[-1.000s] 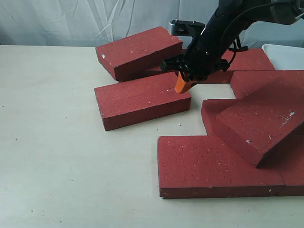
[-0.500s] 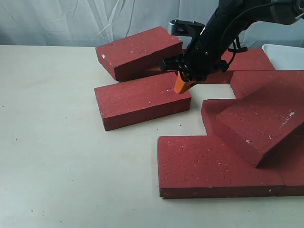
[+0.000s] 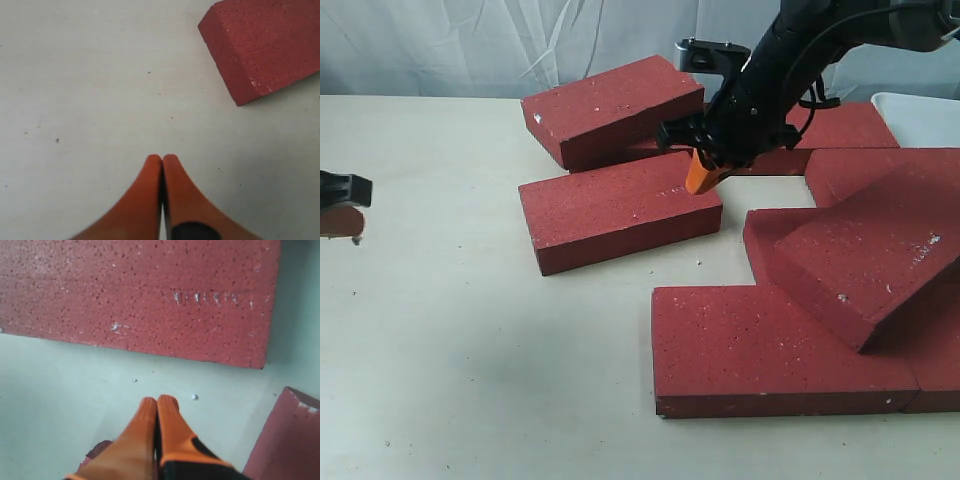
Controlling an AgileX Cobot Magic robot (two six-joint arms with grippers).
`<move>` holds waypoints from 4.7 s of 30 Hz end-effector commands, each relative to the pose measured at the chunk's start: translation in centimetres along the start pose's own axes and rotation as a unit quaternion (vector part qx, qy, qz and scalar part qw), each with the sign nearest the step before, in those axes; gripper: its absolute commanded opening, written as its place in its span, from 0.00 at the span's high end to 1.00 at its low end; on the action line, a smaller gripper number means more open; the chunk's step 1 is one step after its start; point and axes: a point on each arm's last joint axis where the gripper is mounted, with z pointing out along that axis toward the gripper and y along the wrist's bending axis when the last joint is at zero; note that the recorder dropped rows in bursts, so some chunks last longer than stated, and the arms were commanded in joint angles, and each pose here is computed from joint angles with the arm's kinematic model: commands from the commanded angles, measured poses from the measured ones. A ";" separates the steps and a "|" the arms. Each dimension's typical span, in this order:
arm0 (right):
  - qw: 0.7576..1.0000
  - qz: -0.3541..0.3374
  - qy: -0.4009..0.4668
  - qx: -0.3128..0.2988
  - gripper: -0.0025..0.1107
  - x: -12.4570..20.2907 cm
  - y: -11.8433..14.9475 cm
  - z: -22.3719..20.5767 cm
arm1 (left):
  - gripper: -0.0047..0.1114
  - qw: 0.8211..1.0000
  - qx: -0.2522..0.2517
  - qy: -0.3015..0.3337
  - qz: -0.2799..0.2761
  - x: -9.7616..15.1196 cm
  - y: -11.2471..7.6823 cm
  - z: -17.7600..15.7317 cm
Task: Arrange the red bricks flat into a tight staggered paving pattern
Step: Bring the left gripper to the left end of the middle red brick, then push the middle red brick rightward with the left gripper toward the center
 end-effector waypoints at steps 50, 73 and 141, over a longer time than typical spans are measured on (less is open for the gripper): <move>0.995 -0.002 -0.100 0.020 0.99 -1.9 -0.4 -0.4 | 0.96 0.966 0.027 0.015 0.256 -3.4 -9.8 11.4; 0.997 -0.009 -0.073 0.023 0.99 -1.4 -0.5 -0.3 | 0.96 0.991 -0.067 -0.043 0.105 -5.6 -3.0 16.0; 0.999 -0.012 -0.044 0.023 0.99 -0.8 -0.5 -0.3 | 0.96 0.997 -0.047 0.053 0.004 -8.4 -3.8 20.8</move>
